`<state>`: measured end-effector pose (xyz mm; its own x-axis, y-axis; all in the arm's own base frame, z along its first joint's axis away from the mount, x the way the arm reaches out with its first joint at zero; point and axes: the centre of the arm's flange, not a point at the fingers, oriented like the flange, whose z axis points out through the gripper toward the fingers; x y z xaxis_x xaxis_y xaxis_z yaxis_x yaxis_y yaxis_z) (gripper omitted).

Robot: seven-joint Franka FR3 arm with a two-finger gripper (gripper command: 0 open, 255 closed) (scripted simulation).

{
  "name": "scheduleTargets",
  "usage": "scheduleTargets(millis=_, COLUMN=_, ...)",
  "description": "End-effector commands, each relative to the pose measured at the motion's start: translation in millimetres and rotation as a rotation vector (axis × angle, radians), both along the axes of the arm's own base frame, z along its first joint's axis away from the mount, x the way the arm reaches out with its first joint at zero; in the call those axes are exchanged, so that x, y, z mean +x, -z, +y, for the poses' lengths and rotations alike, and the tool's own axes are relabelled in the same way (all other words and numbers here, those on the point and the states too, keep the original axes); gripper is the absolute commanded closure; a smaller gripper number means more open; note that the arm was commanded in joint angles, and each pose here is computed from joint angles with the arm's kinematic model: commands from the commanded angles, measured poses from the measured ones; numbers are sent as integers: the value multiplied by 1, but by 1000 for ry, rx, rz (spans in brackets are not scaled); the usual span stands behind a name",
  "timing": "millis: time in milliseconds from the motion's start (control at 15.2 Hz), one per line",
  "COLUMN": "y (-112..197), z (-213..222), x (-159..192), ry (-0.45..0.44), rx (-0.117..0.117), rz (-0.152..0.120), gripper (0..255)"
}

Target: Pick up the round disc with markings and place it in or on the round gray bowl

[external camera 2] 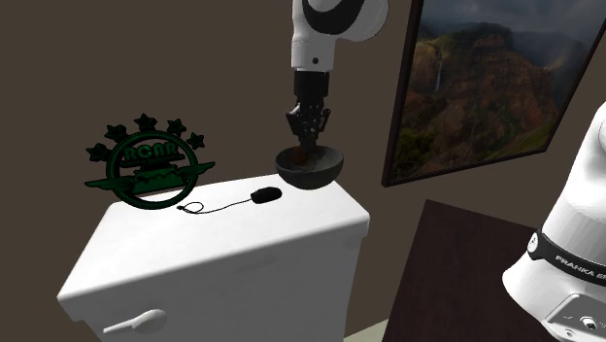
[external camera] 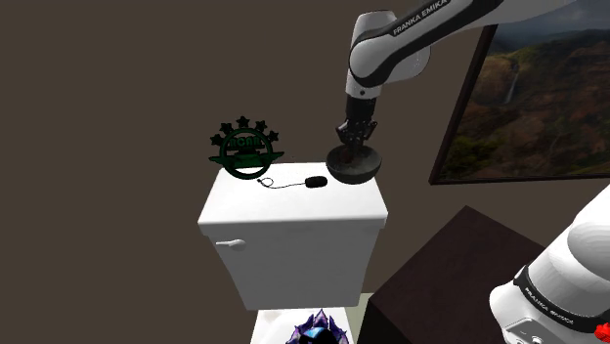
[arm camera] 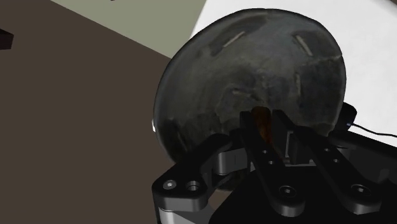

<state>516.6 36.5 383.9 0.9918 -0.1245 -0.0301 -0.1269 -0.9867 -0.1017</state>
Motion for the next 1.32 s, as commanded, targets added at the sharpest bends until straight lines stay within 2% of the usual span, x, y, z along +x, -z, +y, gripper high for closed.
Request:
scheduleTargets(millis=0, y=1, z=0, x=0, ry=0, rx=0, rz=0, gripper=255)
scheduleTargets(millis=330, y=1, z=0, x=0, ry=0, rx=0, rz=0, gripper=255)
scheduleTargets(millis=396, y=1, z=0, x=0, ry=0, rx=0, rz=0, gripper=0)
scheduleTargets(millis=726, y=1, z=0, x=0, ry=0, rx=0, rz=0, gripper=0)
scheduleTargets(millis=990, y=-49, z=-5, x=1, ry=0, rx=0, rz=0, gripper=0)
scheduleTargets(millis=1254, y=-49, z=-5, x=1, ry=0, rx=0, rz=0, gripper=0)
